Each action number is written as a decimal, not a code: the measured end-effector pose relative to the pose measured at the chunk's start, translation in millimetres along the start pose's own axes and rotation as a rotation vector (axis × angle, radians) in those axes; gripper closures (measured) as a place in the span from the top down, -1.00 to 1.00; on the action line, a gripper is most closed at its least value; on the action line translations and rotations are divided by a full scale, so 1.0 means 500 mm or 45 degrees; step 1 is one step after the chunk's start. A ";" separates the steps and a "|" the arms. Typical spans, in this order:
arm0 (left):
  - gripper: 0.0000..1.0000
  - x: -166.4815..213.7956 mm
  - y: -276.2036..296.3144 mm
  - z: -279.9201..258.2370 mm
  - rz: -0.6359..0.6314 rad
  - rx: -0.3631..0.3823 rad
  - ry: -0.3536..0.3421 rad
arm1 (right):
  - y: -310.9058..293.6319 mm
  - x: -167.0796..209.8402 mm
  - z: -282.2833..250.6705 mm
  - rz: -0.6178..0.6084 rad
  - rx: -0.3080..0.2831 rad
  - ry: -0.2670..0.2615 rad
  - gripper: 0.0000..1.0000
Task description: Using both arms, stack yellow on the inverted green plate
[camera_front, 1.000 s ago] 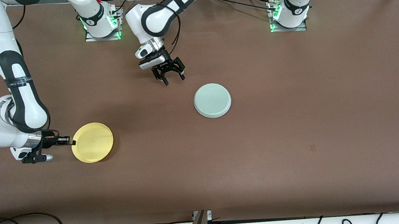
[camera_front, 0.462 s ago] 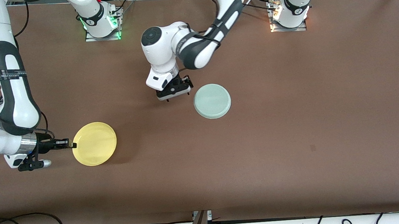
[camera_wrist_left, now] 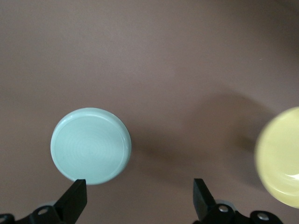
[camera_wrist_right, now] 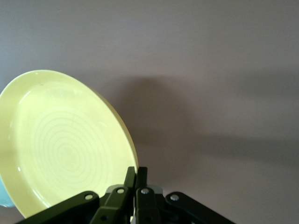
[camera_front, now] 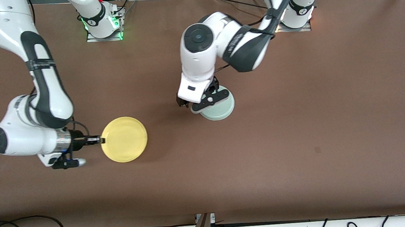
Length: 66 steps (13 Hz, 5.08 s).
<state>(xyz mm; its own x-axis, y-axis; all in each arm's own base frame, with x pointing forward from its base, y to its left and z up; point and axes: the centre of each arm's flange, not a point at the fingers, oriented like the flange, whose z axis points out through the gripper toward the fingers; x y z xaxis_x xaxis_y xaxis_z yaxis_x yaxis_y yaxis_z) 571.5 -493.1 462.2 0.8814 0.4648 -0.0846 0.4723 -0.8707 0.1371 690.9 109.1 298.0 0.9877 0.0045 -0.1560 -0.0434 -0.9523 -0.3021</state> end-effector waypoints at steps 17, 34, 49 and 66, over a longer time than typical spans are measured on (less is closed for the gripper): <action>1.00 0.305 -0.532 -0.449 0.403 0.192 -0.238 | -0.601 -0.429 0.394 0.012 -0.008 0.193 -0.96; 1.00 0.390 -0.891 -0.354 0.722 0.183 0.023 | -0.550 -0.321 0.310 0.108 -0.064 0.191 0.50; 1.00 0.412 -0.866 -0.383 0.717 0.207 -0.075 | -0.112 -0.140 -0.292 -0.005 -0.387 -0.088 1.00; 1.00 0.375 -0.804 -0.375 0.694 0.276 -0.070 | 0.058 -0.374 -0.640 0.054 -0.385 0.099 1.00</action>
<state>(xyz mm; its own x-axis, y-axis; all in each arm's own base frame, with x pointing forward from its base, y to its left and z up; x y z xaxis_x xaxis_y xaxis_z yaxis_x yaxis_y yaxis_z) 548.5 -25.9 576.5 0.9919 -0.0630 -0.1103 -0.0666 -0.9974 -0.0290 552.7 -17.3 619.5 0.9950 -0.0493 -0.0865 -0.0496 -0.9988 -0.0013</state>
